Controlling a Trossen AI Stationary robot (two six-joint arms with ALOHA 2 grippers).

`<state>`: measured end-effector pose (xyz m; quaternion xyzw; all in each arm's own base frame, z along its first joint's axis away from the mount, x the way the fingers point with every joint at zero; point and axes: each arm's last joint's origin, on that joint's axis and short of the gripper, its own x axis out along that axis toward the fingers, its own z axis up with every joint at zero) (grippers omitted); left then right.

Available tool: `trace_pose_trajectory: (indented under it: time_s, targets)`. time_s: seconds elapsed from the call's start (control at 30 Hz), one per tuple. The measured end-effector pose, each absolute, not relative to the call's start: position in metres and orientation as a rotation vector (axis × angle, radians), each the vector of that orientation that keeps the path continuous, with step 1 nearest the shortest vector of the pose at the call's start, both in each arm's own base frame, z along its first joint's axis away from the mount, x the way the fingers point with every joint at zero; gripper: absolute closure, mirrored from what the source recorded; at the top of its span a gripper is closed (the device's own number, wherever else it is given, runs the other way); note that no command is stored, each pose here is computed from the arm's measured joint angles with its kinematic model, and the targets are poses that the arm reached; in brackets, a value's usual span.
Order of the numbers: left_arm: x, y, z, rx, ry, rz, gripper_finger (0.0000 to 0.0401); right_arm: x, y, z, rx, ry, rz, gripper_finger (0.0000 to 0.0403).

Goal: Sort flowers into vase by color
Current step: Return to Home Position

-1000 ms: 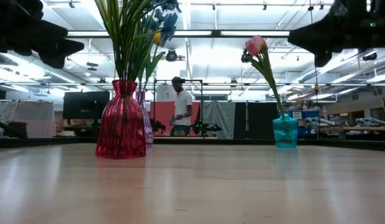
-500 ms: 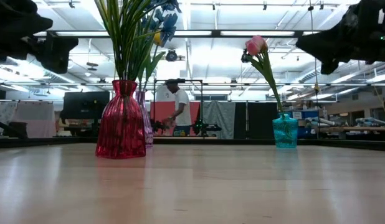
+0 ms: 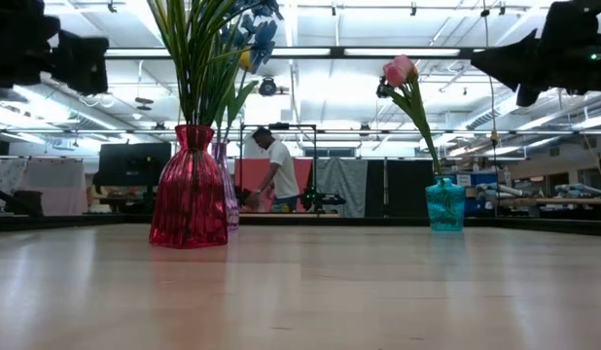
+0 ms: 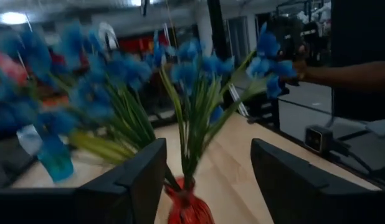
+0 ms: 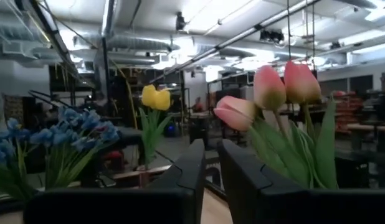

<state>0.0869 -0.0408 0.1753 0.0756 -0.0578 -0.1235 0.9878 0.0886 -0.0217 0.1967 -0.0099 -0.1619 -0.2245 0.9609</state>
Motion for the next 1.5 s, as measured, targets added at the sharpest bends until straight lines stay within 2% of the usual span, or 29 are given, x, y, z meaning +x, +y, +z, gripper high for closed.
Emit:
trace_pose_trajectory:
  time_s: [0.17,0.43,0.77,0.93,1.07,1.3,1.5]
  targets:
    - [0.088,-0.037,0.183,0.222,-0.195,-0.185,0.0195,0.087,-0.03,0.197,-0.01,-0.342,-0.48,0.0364]
    - [0.091,-0.03,0.182,0.261,-0.192,-0.162,0.0232,0.081,-0.044,0.197,0.028,-0.359,-0.491,0.0396]
    - [0.093,-0.022,0.184,0.278,-0.223,-0.164,0.0238,0.069,-0.062,0.195,0.106,-0.34,-0.458,0.0392]
    - [0.093,-0.018,0.184,0.267,-0.207,-0.067,0.0238,0.065,-0.066,0.195,0.157,-0.357,-0.501,0.0389]
    - [0.094,-0.017,0.183,0.19,-0.183,-0.017,0.0238,0.066,-0.065,0.194,0.18,-0.341,-0.441,0.0383]
    - [0.094,-0.014,0.18,0.193,-0.142,0.074,0.0238,0.07,-0.063,0.188,0.244,-0.285,-0.427,0.0397]
    - [0.093,-0.014,0.186,0.175,-0.2,0.08,0.0238,0.071,-0.063,0.188,0.326,-0.305,-0.411,0.0359]
